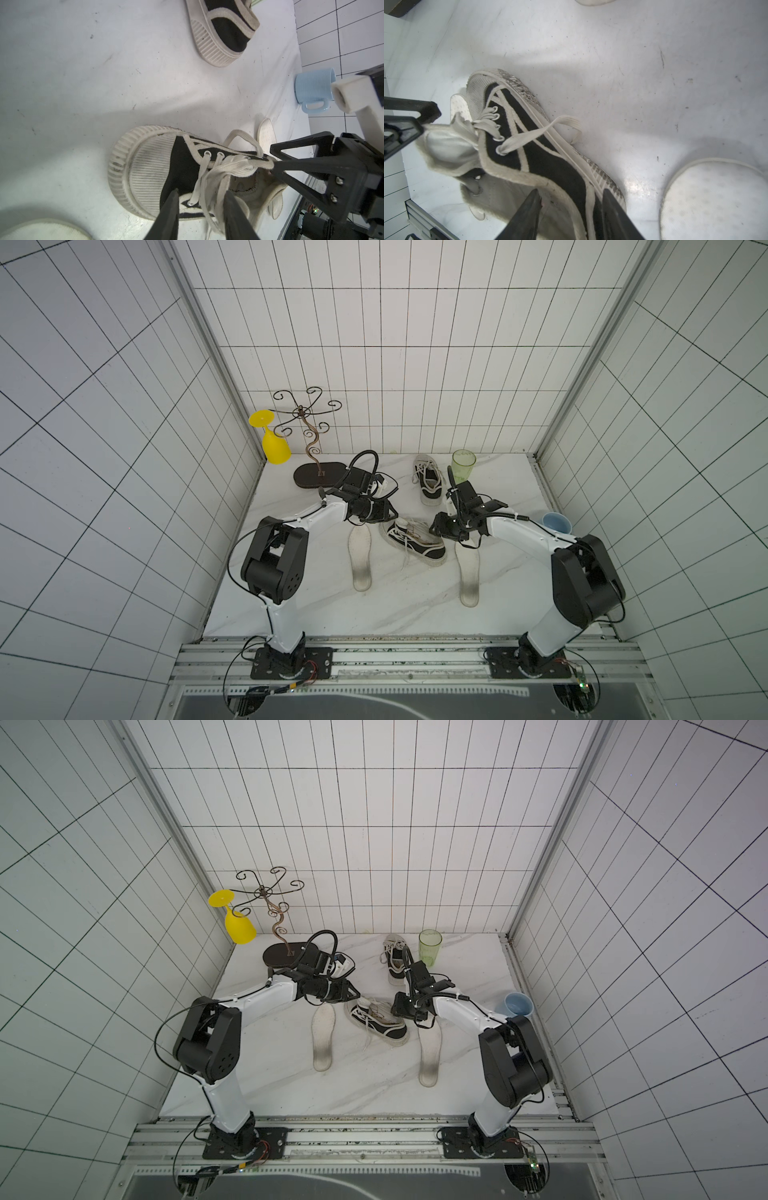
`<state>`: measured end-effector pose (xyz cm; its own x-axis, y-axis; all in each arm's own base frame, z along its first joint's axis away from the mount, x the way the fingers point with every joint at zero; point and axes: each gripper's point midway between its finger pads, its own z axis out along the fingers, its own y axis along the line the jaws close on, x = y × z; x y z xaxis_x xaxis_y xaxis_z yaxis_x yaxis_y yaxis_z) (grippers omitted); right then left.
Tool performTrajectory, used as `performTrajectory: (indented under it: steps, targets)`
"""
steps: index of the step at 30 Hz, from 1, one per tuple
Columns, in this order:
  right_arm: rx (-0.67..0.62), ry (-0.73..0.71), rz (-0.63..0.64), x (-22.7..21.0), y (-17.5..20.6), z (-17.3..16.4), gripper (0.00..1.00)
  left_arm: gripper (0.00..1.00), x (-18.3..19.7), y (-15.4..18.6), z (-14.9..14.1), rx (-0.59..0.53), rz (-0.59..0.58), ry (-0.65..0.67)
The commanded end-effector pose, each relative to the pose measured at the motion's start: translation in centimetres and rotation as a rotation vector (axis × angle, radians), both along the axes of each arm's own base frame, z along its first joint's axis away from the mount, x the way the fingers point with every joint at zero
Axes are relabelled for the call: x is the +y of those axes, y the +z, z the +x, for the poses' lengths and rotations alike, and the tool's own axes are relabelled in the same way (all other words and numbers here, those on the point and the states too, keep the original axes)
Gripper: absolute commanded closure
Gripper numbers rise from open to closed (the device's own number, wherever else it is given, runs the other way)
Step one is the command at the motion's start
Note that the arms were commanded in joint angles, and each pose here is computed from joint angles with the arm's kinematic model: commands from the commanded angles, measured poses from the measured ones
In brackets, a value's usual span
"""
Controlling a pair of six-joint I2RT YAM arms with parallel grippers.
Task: Insert the insole into the shoe
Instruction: Adjust the shoe at the center of the board, then pick up the insole from the center of the board.
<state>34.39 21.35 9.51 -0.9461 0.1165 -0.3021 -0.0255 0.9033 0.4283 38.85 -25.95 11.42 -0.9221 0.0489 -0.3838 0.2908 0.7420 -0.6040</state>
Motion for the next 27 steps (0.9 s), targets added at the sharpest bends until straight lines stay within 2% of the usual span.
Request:
performTrajectory:
  steps: [1,4,7,9,12,15,20,23,27]
  targets:
    - [-0.028,0.031,0.006,0.9,2.6,0.9,0.48,0.59,1.0,3.9,0.6,-0.085,0.020,0.038]
    - [-0.041,0.052,-0.003,0.8,3.1,0.8,0.45,0.50,3.2,5.5,0.4,-0.111,0.079,0.108]
    - [-0.075,0.086,-0.005,0.8,4.0,0.6,0.43,0.46,8.8,4.4,-0.3,-0.087,0.278,0.318]
    - [-0.117,0.100,-0.006,0.7,5.1,0.7,0.42,0.44,12.0,2.5,-2.1,-0.060,0.389,0.417]
    - [-0.180,0.126,0.012,0.9,6.9,0.9,0.42,0.44,12.6,-1.3,-4.4,0.002,0.406,0.415]
    - [-0.212,0.143,0.028,1.4,8.2,1.2,0.43,0.44,12.9,-4.3,-5.2,0.063,0.413,0.446]
    - [-0.225,0.151,0.043,1.8,9.1,1.1,0.43,0.49,12.2,-6.4,-4.9,0.106,0.393,0.447]
    - [-0.227,0.151,0.054,2.0,9.4,1.0,0.44,0.52,12.6,-7.1,-5.9,0.130,0.399,0.476]
    - [-0.233,0.142,0.074,2.3,9.8,0.9,0.44,0.61,12.7,-8.9,-7.4,0.173,0.406,0.493]
